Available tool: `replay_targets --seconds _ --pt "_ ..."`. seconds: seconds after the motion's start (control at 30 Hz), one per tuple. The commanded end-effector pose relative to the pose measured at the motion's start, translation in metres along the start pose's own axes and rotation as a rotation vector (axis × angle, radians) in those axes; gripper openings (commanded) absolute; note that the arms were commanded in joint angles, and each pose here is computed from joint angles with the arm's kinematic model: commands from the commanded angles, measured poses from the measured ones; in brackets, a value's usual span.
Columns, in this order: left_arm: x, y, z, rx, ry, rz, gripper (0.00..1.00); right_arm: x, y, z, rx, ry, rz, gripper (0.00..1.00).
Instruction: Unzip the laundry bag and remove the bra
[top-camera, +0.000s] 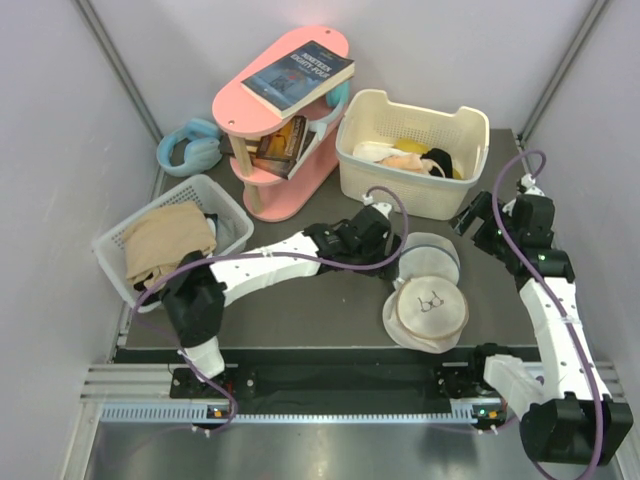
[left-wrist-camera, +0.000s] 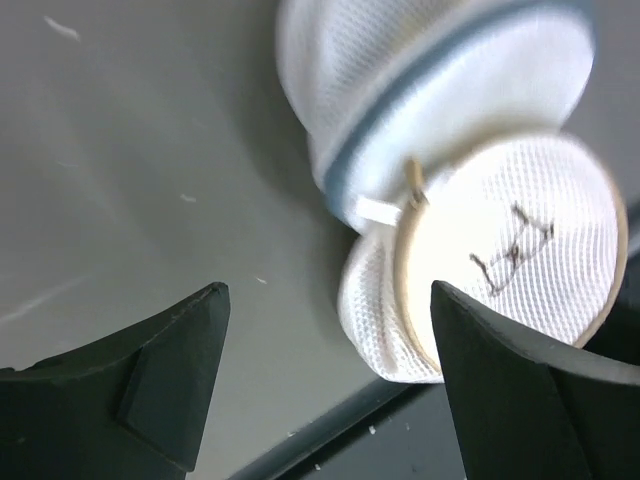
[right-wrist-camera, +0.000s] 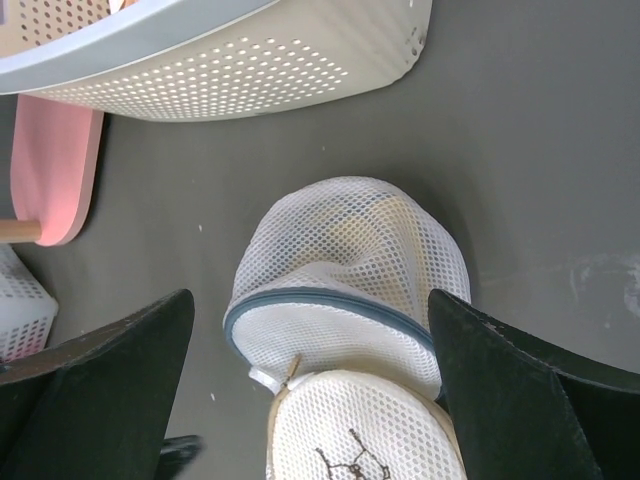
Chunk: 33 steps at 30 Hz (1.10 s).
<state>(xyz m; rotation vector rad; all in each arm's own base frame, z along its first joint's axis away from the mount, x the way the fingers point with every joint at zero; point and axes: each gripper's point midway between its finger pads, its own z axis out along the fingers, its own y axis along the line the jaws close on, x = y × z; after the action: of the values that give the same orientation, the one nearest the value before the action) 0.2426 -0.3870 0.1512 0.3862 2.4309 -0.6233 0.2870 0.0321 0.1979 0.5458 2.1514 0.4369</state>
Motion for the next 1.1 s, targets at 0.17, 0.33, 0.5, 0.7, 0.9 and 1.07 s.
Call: replay_targets --seconds 0.17,0.33,0.5,0.7,0.9,1.07 --pt "0.032 -0.064 0.022 0.338 0.248 0.042 0.79 -0.005 0.009 -0.009 -0.040 -0.047 -0.004 1.00" --pt "0.049 -0.070 0.030 0.382 0.335 0.029 0.72 -0.005 0.008 -0.010 -0.038 -0.045 -0.011 1.00" --pt "0.064 -0.062 0.041 0.339 0.407 0.007 0.71 -0.005 0.009 -0.009 -0.038 -0.041 -0.011 1.00" --pt "0.064 -0.063 0.044 0.333 0.419 0.015 0.50 -0.009 0.011 -0.011 -0.044 -0.050 -0.013 1.00" --pt "0.057 -0.060 0.035 0.340 0.401 0.051 0.00 -0.010 0.016 -0.011 -0.076 -0.045 -0.057 1.00" --pt "0.037 -0.031 0.016 0.238 0.316 0.095 0.00 -0.009 0.034 -0.011 -0.173 -0.019 -0.086 1.00"
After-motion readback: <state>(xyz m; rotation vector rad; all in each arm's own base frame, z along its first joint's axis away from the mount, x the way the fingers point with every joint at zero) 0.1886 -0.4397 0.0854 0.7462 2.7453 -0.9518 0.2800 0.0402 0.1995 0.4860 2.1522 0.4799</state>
